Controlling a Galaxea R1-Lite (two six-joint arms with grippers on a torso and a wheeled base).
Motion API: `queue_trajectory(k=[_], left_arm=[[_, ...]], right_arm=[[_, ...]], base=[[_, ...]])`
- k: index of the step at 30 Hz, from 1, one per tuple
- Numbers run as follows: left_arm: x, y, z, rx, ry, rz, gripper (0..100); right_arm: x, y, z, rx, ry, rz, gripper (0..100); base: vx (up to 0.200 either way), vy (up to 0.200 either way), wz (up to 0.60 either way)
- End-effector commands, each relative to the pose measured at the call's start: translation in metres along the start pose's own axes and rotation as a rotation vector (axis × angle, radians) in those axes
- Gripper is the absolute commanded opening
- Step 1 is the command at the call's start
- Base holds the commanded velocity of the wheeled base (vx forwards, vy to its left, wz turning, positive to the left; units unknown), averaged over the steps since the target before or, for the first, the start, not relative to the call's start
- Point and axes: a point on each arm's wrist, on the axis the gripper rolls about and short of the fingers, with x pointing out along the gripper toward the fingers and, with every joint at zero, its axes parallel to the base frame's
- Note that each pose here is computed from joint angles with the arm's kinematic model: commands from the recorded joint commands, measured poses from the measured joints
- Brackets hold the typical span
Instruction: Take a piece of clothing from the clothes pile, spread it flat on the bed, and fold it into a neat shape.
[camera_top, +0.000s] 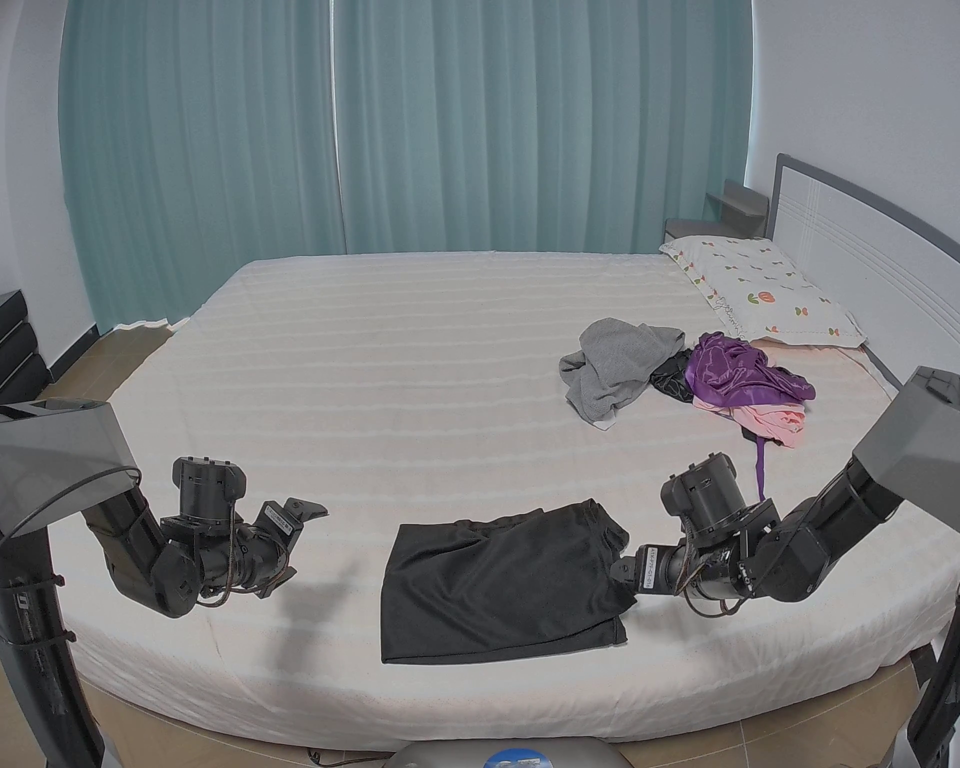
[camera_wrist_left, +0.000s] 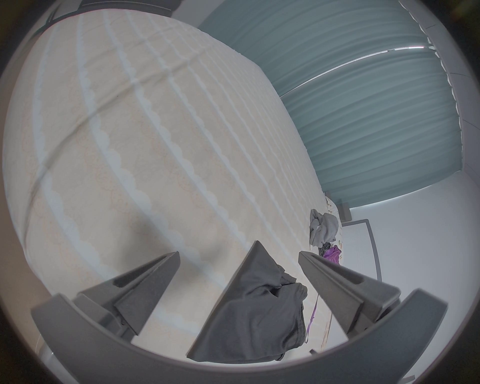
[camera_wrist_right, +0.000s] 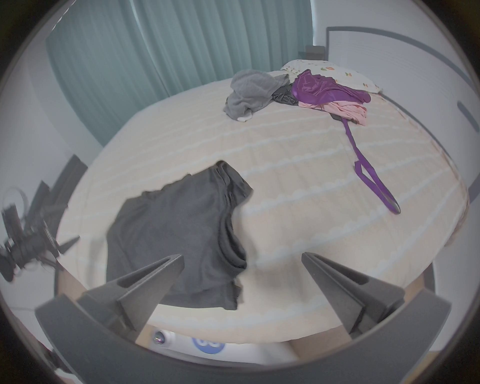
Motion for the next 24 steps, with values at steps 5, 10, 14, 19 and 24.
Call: queue_trajectory(k=[5,10,14,19,24], left_arm=[[-0.004,0.005,-0.002,-0.009,0.0,0.014,100],[-0.004,0.004,-0.002,-0.009,-0.001,0.012,100],[-0.004,0.004,-0.002,-0.008,0.0,0.012,100],[-0.003,0.005,-0.002,-0.007,0.0,0.014,100],[-0.003,0.004,-0.002,-0.007,-0.001,0.013,100]], right_arm=[[0.009,0.006,0.009,0.117,0.037,0.105,100],[0.042,0.004,-0.007,0.107,0.102,0.098,100],[0.052,0.004,-0.005,0.12,0.083,0.113,100],[0.051,0.002,-0.005,0.124,0.09,0.104,0],[0.047,-0.005,-0.01,0.12,0.101,0.084,0]], base=[[0.0,0.0,0.0],[0.0,0.0,0.0],[0.0,0.0,0.0],[0.0,0.0,0.0],[0.0,0.0,0.0]])
